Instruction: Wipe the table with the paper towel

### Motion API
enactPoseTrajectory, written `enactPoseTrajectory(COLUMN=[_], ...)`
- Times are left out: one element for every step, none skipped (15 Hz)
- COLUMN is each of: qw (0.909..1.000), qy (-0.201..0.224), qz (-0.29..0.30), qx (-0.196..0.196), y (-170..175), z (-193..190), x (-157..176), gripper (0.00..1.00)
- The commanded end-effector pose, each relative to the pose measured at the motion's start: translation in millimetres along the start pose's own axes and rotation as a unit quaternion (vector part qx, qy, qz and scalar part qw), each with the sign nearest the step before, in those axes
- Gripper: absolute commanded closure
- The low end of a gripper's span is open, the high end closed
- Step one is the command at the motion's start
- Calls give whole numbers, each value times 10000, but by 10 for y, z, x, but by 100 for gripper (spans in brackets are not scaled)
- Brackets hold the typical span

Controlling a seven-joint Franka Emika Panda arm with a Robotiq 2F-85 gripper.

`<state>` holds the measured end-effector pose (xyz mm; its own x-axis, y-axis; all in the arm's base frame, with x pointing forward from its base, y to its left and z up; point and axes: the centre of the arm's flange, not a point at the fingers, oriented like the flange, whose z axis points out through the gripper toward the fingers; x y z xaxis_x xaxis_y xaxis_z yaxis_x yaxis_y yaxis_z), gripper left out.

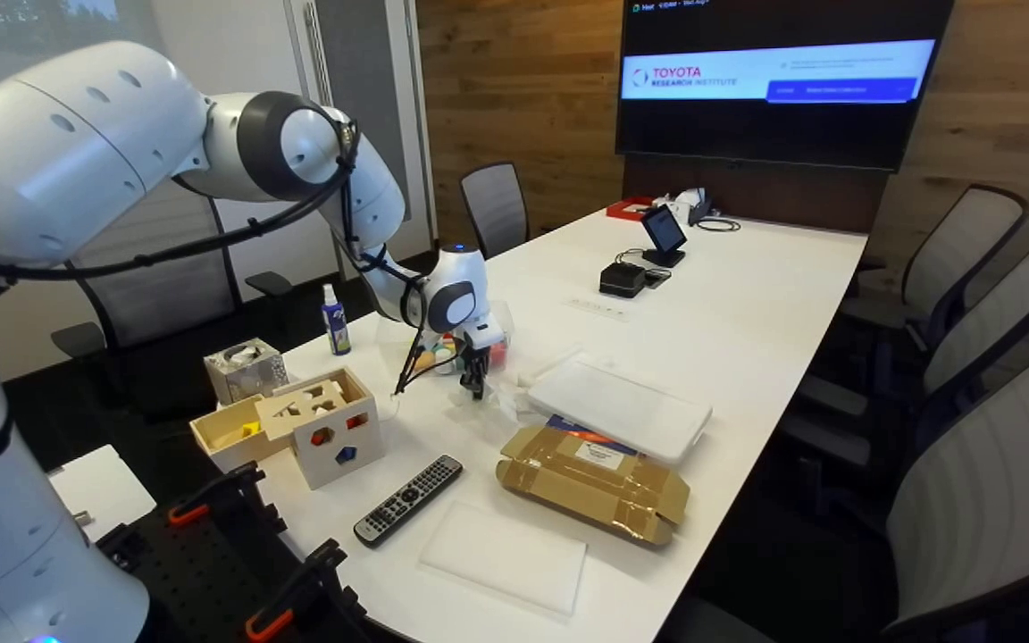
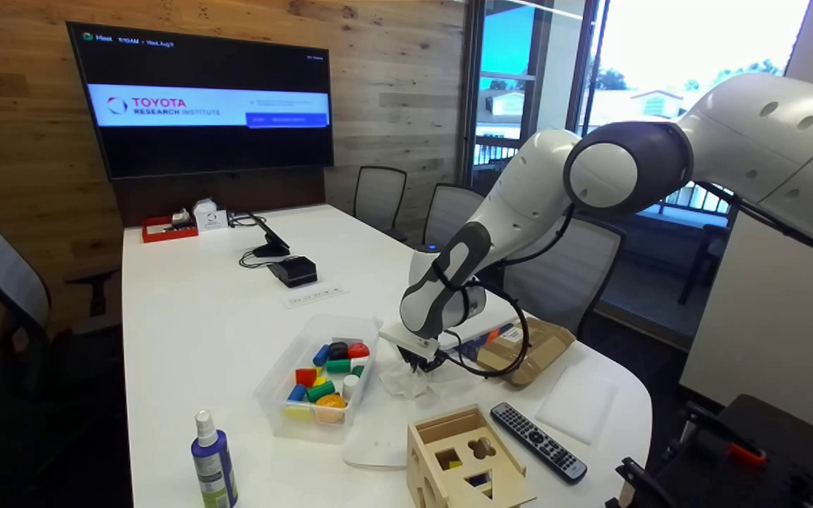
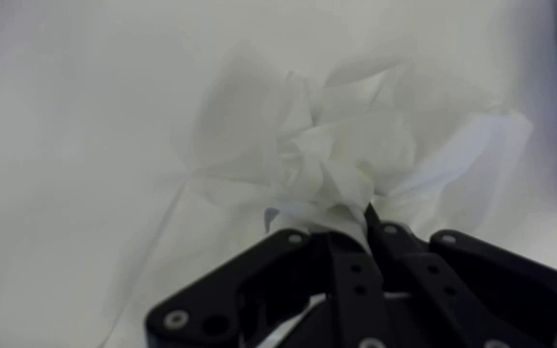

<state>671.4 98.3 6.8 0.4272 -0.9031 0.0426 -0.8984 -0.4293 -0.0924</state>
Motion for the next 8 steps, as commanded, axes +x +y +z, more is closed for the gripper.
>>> enactPoseTrajectory(qw=[9989,9986,9984,9986,9988,9989,9987,9982], qy=[-332,-424,-476,-486,-467,-430,-385,-327], qz=[-256,-268,-269,-199,-131,-30,59,172], qx=[201,162,141,37,-79,-206,-333,-475], y=[9,44,70,105,138,172,204,243], z=[-65,-109,-150,-201,-249,-316,-369,-445], x=[-35,-63,-100,-139,-175,-224,-266,-316], gripper=[99,99,99,99,99,99,99,99])
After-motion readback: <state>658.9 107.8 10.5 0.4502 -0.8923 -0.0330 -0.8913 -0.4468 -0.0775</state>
